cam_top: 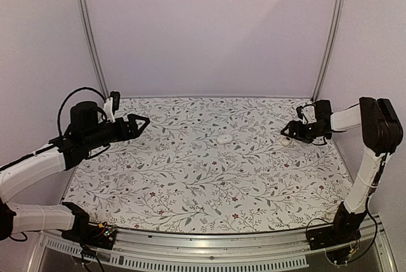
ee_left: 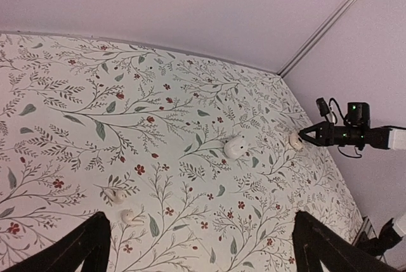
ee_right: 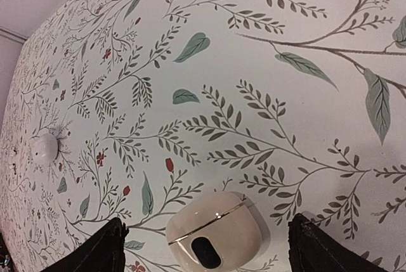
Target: Insert the wireless bluetooth earbuds into the charging case
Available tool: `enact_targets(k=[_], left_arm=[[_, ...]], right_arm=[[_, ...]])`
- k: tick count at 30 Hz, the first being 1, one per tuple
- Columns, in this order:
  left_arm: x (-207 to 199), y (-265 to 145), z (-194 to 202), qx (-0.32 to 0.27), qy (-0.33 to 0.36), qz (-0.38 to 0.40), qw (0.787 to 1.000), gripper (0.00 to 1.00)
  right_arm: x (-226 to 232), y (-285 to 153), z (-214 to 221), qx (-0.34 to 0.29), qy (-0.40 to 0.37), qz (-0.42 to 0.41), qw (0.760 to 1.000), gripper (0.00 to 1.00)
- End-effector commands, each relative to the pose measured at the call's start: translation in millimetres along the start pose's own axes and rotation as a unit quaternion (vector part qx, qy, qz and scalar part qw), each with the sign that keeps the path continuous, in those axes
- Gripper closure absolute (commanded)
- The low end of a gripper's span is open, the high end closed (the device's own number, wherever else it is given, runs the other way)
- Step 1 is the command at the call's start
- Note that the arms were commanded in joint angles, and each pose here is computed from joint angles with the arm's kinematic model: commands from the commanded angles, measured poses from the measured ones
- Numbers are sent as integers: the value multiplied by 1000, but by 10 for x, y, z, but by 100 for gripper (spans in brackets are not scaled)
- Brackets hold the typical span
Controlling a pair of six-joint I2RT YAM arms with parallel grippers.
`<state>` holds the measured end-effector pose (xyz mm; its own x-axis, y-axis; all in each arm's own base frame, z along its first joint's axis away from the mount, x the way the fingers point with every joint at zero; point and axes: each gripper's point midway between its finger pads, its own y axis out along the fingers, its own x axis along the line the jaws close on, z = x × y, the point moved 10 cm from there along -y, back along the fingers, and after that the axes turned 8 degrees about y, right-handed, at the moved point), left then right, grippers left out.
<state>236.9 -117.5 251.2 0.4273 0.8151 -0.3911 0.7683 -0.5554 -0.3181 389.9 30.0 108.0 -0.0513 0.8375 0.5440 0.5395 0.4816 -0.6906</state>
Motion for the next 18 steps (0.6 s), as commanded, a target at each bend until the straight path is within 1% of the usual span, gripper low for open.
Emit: enact_targets(k=[1,5,7,11,15,18], left_arm=[[-48,12,22,1,0,23,1000,0],[-49,-1,28,2,1,23,1000,0],[-46,-8,36,2,2,22,1000,0],[-44,-16,49,3,1,22,1000,0],[-42,-31,52,5,1,19,1000,0],[-38,-39,65,5,3,19,1000,0]], right_arm=[[99,127,-15,15,-11,-10,1000,13],[168,204,36,39,-18,-12,999,14],[255,207,75,49,-26,-26,998,17],[443,269,185,77,-35,-62,994,18],[553,420,391,121,-42,-68,989,23],[693,459,558,131,-63,-75,986,24]])
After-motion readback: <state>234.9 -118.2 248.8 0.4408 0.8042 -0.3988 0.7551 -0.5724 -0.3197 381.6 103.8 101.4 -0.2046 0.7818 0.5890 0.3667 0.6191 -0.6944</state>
